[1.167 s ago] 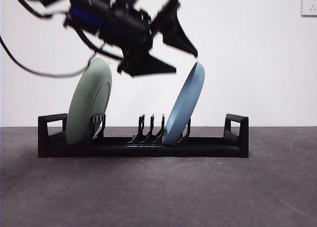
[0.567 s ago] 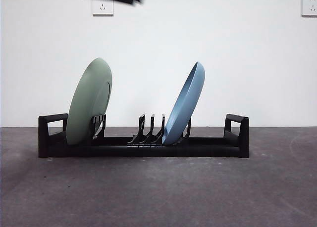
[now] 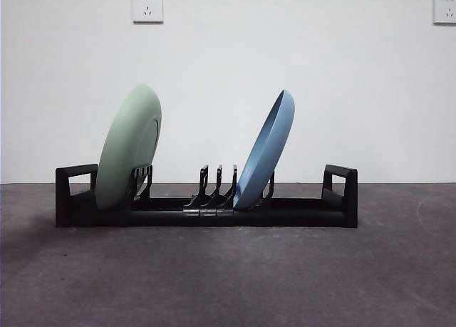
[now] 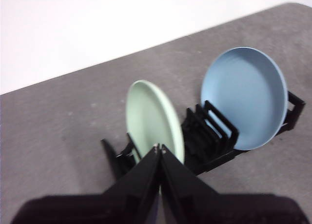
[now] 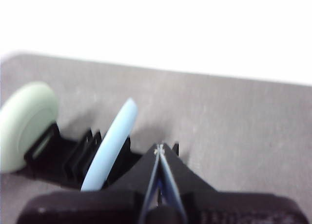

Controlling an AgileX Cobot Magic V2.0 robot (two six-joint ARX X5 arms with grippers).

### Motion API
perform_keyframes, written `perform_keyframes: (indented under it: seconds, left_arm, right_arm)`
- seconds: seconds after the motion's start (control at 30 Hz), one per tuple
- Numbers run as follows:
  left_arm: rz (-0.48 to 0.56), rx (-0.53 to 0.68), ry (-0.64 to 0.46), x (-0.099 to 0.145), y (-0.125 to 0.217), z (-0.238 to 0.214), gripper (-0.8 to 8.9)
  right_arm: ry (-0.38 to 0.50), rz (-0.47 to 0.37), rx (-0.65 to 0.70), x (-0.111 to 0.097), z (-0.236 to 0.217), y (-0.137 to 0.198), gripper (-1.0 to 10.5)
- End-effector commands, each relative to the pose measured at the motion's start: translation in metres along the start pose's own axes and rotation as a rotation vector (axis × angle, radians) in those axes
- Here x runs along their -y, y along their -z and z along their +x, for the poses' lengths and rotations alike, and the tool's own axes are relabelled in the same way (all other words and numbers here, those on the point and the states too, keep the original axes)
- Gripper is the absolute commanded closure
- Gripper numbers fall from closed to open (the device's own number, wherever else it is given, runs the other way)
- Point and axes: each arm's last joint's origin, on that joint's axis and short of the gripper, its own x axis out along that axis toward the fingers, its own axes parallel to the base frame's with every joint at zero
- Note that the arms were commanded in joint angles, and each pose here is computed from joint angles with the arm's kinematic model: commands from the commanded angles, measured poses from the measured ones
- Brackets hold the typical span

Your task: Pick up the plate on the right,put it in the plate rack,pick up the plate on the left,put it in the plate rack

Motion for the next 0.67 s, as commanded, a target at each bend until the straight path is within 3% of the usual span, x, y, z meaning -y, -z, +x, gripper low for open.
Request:
perform_keyframes:
  seconds: [0.03,0.17,0.33,0.67]
  left_arm:
    - [-0.008,0.023,-0.027,-0.003,0.021,-0.014,8.22]
    - [-0.038,0.074,-0.07,-0.004,0.054,-0.034,8.22]
    - [-0.045,0.16,-0.074,-0.003,0.069,-0.049,8.2]
    - [-0.038,0.072,-0.061,-0.002,0.077,-0.047,8.17]
  right_arm:
    - [-0.001,0.02,0.003,0.0,-0.002,0.035,9.6]
    - [0.0,0.025,-0.007,0.0,-0.008,0.071,9.6]
    - [0.011,0.026,-0.045,0.001,-0.007,0.084,9.6]
    - [0.01,0.024,-0.078,0.0,-0.002,0.086,9.4]
